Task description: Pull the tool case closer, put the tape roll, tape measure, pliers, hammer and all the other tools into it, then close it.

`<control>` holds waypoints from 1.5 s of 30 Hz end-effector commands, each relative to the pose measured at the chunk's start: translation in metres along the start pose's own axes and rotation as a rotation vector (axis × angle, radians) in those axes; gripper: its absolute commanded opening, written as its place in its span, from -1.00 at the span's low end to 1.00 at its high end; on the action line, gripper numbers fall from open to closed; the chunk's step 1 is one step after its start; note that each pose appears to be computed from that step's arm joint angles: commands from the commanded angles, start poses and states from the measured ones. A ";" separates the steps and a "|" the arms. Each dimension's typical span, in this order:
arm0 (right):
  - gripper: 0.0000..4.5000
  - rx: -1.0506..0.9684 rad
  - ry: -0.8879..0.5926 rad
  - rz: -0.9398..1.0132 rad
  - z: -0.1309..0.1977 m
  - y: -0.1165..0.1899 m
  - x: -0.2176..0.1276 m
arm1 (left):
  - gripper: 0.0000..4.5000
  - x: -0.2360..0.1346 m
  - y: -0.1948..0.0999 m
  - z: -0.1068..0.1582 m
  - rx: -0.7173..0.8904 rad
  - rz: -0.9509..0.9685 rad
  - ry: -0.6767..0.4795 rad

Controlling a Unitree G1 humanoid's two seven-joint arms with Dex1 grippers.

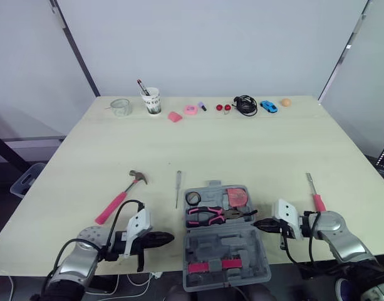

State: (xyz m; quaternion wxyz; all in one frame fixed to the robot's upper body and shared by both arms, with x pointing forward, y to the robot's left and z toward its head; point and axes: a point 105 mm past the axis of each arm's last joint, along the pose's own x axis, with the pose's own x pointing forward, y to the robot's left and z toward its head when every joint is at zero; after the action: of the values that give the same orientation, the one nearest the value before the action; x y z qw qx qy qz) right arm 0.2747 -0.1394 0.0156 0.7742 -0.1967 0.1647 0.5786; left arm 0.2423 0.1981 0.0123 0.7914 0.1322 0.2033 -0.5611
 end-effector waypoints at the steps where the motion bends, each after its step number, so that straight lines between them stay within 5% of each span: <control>1: -1.00 -0.058 -0.009 0.018 0.007 -0.001 0.004 | -0.99 0.002 0.002 0.006 0.028 -0.020 0.005; 45: -1.00 -0.044 -0.028 -0.065 0.014 -0.019 0.005 | -0.99 0.060 0.023 0.040 0.083 -0.052 -0.040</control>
State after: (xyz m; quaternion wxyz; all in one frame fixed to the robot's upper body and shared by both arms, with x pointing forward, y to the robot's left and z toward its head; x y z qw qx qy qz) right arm 0.2869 -0.1435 0.0139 0.7861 -0.2109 0.1668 0.5565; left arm 0.2825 0.1495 0.0131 0.7740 0.1427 0.1871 -0.5879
